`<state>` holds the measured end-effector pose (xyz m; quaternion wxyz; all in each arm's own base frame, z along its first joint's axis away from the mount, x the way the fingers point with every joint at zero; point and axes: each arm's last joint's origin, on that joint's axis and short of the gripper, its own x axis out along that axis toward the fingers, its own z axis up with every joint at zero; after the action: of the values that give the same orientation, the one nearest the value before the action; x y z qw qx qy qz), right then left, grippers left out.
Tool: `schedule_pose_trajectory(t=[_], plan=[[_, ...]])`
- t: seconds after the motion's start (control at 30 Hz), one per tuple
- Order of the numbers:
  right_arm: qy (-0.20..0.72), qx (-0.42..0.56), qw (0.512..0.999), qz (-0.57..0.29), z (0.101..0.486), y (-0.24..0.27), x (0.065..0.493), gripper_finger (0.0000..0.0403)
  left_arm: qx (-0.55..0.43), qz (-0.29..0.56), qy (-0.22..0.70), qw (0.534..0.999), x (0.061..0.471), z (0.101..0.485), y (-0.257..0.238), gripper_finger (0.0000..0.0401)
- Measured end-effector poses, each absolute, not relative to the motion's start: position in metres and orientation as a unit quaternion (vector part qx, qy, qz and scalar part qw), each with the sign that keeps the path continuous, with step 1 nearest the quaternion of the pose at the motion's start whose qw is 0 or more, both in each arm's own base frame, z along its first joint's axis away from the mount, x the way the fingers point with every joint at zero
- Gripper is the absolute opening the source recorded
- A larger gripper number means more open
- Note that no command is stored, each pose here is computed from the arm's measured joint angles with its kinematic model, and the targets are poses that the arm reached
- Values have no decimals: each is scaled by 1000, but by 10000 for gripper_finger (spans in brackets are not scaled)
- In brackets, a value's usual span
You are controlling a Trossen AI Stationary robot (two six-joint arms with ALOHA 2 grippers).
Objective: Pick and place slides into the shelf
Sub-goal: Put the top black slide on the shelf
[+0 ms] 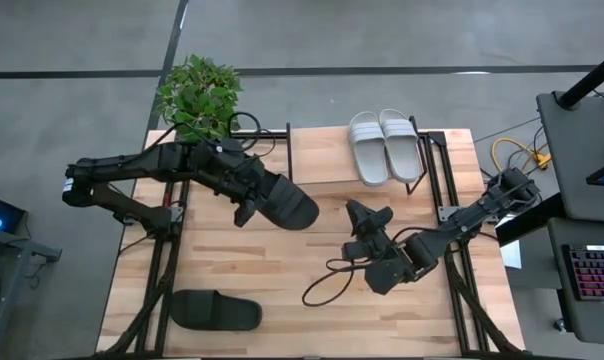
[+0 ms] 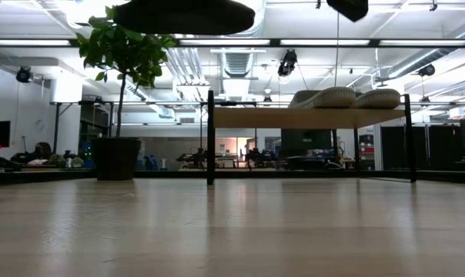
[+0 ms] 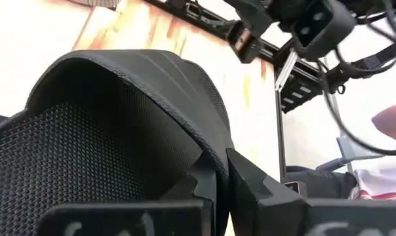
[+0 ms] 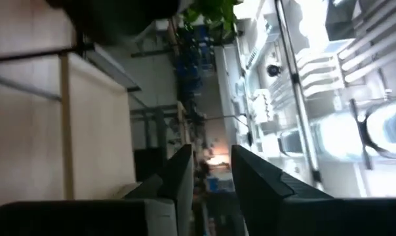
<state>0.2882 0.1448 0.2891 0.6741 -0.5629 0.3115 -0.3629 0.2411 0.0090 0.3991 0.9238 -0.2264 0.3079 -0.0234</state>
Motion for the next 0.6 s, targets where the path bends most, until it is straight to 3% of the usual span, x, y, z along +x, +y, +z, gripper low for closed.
schedule_pose_trajectory(t=[0.23,0.43,0.6], plan=[[245,-524,775,-256,303,155,290,76,-231,-32,324,917,249,392,9,0],[210,-516,802,-215,314,154,292,71,-235,-65,300,922,255,395,7,0],[200,-521,804,-206,316,153,294,92,-238,-73,304,920,256,394,7,0]])
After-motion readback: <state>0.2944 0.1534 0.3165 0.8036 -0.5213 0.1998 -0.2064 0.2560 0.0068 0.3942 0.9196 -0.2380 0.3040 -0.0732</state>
